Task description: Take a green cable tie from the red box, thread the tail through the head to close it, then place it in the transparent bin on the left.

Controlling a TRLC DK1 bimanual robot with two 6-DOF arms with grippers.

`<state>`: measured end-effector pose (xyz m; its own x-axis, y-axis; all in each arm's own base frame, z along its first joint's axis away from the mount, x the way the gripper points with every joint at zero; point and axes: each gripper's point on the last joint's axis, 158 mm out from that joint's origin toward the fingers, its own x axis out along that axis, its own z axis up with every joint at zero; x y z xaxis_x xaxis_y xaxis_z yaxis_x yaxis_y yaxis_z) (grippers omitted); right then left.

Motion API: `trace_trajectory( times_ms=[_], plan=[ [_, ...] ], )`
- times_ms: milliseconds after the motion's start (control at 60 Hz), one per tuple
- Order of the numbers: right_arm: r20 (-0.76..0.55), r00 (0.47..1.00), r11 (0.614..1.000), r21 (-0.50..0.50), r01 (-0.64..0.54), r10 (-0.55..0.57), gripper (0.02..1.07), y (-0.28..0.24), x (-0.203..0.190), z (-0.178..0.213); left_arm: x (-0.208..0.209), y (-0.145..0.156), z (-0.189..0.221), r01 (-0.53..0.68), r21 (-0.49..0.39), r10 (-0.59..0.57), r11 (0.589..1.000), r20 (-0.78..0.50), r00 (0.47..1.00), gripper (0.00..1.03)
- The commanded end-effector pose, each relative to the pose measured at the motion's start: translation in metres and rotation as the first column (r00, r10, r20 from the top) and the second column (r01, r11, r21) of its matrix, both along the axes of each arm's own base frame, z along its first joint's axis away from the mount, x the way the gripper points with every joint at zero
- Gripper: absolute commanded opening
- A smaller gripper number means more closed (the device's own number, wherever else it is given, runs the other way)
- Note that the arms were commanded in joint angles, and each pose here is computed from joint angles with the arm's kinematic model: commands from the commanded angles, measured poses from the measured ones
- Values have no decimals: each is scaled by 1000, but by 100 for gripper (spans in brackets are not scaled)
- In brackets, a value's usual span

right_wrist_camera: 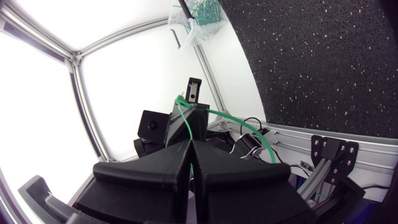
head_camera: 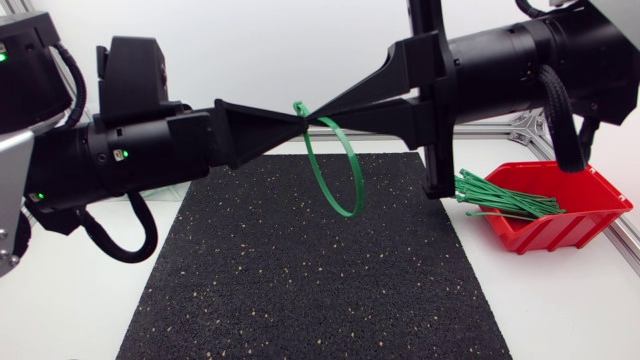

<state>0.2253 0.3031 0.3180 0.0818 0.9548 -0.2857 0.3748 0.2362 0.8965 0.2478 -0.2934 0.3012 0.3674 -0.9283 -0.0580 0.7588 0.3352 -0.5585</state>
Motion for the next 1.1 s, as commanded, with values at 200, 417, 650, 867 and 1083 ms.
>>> trace_trajectory(
  times_ms=[200, 417, 650, 867, 1083],
  plan=[
    [-36, 998, 999, -14, 42, -42, 8, -1, 17, -3, -19, -4, 8, 47, -6, -46, 999, 56, 997, 3],
    [-60, 997, 999, -23, 45, -47, 8, -1, 22, -4, -21, -3, 10, 44, -6, -44, 999, 65, 997, 3],
    [-85, 996, 999, -30, 28, -30, 8, 5, 28, -14, -24, -2, 13, 46, -9, -45, 999, 73, 996, 3],
    [-86, 996, 999, -30, 25, -27, 8, 7, 31, -17, -25, -1, 14, 46, -7, -45, 999, 80, 996, 3],
    [-53, 998, 999, -10, 30, -31, 37, 2, 25, -7, -16, 2, 8, 28, 3, -28, 1000, 66, 997, 3]
  ],
)
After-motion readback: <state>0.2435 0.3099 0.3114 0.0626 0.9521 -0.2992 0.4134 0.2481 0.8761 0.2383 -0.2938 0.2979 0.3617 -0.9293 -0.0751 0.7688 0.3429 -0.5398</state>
